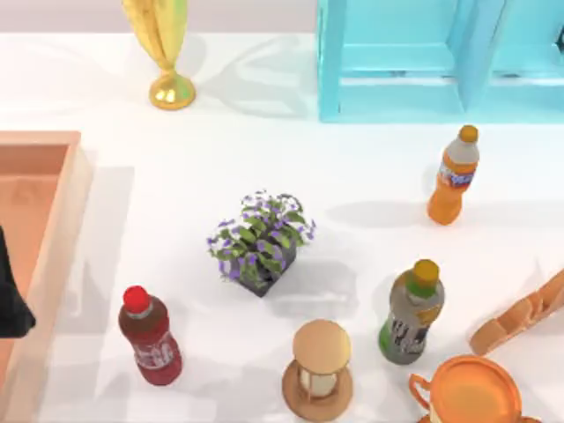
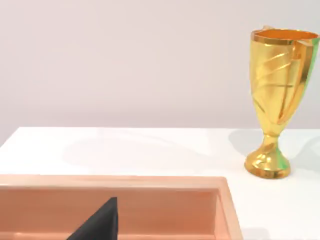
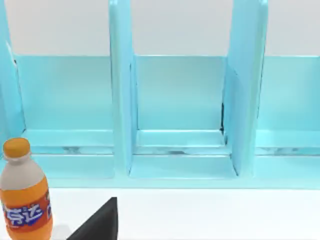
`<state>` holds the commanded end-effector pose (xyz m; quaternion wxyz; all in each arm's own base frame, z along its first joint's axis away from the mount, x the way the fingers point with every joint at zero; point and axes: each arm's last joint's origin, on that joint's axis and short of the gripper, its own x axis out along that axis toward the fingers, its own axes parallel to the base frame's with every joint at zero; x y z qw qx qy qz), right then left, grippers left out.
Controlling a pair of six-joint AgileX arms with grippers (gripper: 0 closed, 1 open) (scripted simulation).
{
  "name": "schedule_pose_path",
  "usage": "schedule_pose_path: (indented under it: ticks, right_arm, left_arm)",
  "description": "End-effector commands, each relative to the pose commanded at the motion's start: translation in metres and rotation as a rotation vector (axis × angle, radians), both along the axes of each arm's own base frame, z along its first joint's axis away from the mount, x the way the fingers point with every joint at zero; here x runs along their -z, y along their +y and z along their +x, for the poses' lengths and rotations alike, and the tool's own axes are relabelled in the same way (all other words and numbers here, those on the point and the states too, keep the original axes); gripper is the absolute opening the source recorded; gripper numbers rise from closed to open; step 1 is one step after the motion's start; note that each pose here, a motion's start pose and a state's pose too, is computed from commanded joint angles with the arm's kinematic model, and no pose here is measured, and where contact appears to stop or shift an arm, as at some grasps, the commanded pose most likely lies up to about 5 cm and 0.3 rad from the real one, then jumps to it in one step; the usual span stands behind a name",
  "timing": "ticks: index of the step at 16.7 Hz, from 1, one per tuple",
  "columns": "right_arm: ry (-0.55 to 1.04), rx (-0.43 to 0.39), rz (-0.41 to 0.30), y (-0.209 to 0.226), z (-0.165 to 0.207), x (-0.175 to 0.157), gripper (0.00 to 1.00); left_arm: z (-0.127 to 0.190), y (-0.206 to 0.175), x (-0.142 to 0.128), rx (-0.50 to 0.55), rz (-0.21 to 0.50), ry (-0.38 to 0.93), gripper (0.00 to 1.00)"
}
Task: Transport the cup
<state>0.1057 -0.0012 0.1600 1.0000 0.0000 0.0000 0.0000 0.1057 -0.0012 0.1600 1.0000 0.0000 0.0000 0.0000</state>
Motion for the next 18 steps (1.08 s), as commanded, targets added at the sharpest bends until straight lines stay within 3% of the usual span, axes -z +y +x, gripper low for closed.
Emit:
schedule_pose_path:
  ticks: [5,9,14,18]
  right_arm:
    - [0.053,0.014,-0.012,-0.001,0.000,-0.011,1.00]
    - [0.235,0.059,-0.047,-0.007,0.008,-0.052,1.00]
    - [0.650,0.106,-0.089,-0.024,0.061,-0.105,1.00]
    - [1.039,0.104,-0.091,-0.051,0.129,-0.114,1.00]
  left_arm:
    - [0.000,0.000,0.000,0.000,0.000,0.000,1.00]
    - [0.000,0.000,0.000,0.000,0.000,0.000,1.00]
    - [0.000,0.000,0.000,0.000,0.000,0.000,1.00]
    - [0.000,0.000,0.000,0.000,0.000,0.000,1.00]
